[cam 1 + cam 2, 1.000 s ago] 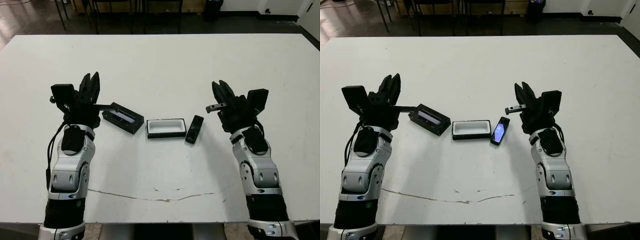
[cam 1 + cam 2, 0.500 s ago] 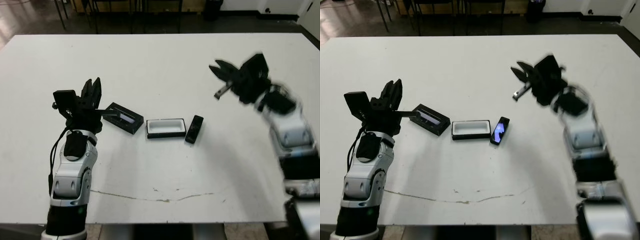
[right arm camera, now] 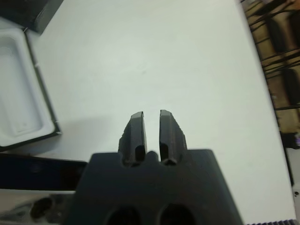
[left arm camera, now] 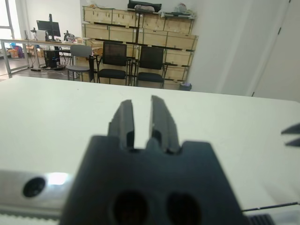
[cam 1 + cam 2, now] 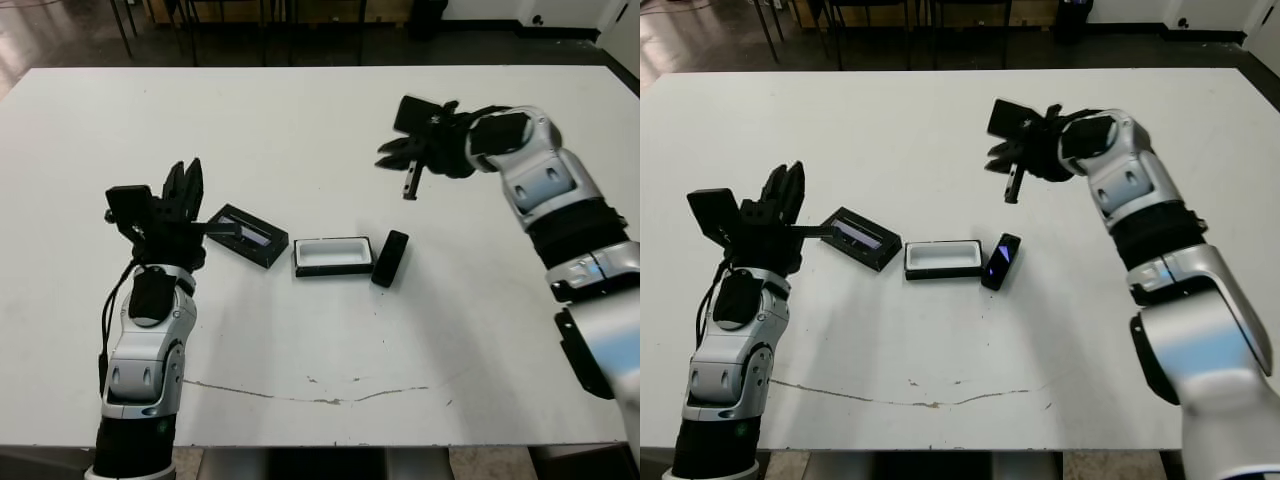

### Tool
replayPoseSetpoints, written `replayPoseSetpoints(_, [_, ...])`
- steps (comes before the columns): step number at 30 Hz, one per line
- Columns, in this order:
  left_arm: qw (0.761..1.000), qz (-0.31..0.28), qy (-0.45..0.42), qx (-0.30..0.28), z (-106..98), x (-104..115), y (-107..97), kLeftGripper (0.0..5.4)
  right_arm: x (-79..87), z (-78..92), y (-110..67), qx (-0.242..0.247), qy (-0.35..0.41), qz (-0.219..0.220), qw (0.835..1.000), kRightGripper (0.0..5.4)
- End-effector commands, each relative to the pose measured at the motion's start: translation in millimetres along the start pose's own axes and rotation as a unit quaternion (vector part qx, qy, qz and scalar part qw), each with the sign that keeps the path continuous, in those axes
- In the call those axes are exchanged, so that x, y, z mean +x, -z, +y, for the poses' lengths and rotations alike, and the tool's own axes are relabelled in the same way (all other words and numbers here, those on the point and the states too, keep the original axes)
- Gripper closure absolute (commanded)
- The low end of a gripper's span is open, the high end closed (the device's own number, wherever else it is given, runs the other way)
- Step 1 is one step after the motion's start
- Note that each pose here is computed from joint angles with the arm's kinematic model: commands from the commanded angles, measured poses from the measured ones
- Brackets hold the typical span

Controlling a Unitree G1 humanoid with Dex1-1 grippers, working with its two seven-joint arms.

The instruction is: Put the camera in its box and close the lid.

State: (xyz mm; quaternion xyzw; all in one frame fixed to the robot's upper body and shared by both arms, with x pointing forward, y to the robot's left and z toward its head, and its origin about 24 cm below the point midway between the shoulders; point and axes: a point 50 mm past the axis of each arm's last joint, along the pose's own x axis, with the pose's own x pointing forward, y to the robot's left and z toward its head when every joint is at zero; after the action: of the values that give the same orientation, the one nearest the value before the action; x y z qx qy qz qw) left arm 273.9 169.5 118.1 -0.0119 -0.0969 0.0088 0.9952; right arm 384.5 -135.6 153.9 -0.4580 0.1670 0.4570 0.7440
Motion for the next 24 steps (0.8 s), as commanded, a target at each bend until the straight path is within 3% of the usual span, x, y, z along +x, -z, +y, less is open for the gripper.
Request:
replayPoseSetpoints(1, [1.000,0.021,-0.006,0.006,4,-1,7,5.38,10.5,9.9,3.6,-0.005,-0.034,0.024,0.999,5.40])
replayPoseSetpoints(11, [1.000,0.021,-0.003,0.005,3,0,5,5.38,23.7,31.8,11.2,-0.033,-0.084,0.061,0.994,5.40])
replayPoseSetpoints(24, [1.000,0.023,-0.003,0.005,0,-2,6,5.38,27.0,45.6,27.3,-0.039,-0.120,0.093,0.988,5.40])
